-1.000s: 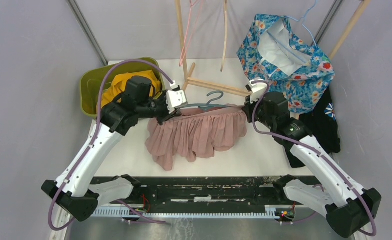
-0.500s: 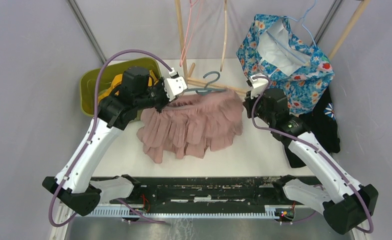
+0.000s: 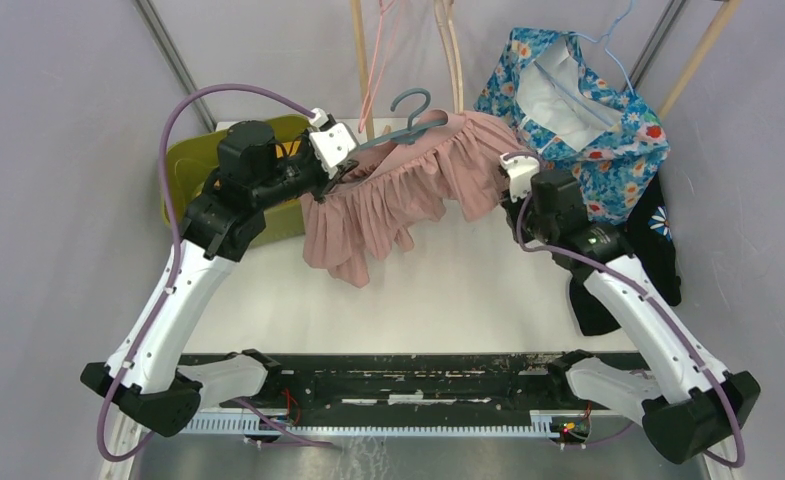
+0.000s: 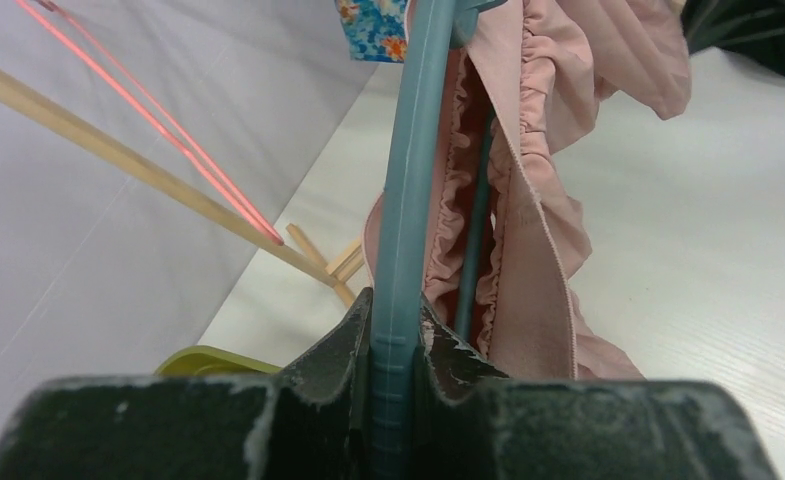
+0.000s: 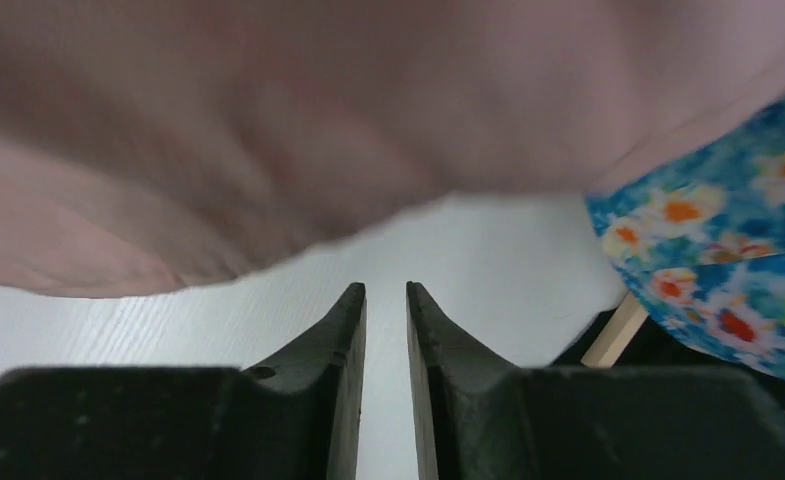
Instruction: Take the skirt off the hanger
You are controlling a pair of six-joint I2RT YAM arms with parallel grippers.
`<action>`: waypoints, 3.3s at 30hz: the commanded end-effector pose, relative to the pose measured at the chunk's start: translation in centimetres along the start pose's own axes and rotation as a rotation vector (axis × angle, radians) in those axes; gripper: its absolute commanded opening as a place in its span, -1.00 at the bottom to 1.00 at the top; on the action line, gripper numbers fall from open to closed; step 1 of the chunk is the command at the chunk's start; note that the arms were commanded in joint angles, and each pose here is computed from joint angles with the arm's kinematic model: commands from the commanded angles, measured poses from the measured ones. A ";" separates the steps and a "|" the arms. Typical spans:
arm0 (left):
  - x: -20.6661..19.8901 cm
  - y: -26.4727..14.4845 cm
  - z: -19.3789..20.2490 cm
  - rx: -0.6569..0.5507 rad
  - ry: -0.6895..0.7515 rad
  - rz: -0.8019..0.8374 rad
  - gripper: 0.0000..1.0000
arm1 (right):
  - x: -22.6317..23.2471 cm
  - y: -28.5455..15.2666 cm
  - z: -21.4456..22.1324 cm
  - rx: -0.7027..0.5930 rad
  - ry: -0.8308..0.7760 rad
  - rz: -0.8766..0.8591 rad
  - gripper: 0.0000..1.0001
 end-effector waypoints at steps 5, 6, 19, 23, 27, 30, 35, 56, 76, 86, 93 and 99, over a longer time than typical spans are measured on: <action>-0.6 0.4 -0.6 -0.043 0.046 0.110 -0.94 | -2.6 -8.1 -6.2 -0.271 -0.137 0.041 -0.31; -0.8 0.5 -0.2 -0.030 0.047 0.138 -0.94 | -2.5 -8.5 -6.6 -0.290 -0.161 0.014 -0.28; -3.4 0.9 2.9 0.001 0.102 0.424 -0.94 | 0.5 -9.5 -12.1 -0.320 -0.390 -0.248 -0.06; -3.1 1.2 2.8 0.002 0.106 0.413 -0.94 | 1.5 -10.8 -12.1 -0.305 -0.434 -0.316 -0.06; -2.8 1.8 3.0 0.007 0.107 0.402 -0.94 | 1.2 -13.0 -12.8 -0.366 -0.431 -0.324 -0.07; -2.6 2.4 3.4 0.024 0.103 0.398 -0.94 | 0.8 -14.5 -13.5 -0.412 -0.423 -0.312 -0.07; -2.5 3.1 3.6 0.024 0.101 0.404 -0.94 | 0.9 -15.1 -14.1 -0.459 -0.409 -0.334 -0.07; -2.6 2.4 2.4 -0.020 0.101 0.421 -0.94 | 4.0 -10.3 -16.1 -0.534 -0.351 -0.503 -0.10; -2.3 1.2 0.4 -0.056 0.126 0.390 -0.94 | 5.2 -7.7 -14.6 -0.475 -0.346 -0.536 -0.10; -2.8 -0.6 -1.4 -0.118 0.141 0.414 -0.94 | 3.9 -6.7 -14.1 -0.427 -0.409 -0.370 -0.11; -2.9 -0.6 -1.2 -0.115 0.139 0.415 -0.94 | 4.3 -6.4 -13.9 -0.411 -0.407 -0.399 -0.58; -2.8 -0.6 -1.3 -0.116 0.141 0.413 -0.94 | 4.1 -6.7 -13.6 -0.399 -0.374 -0.375 -0.99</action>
Point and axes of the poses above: each gripper's point midway between its finger pads, its own y axis out along the fingers, its own x axis along the line the jaws close on, z = x × y, the point moved 10 cm from there along -y, back along the fingers, and after that the axes turned 10 degrees about -y, right-handed, at the moved point
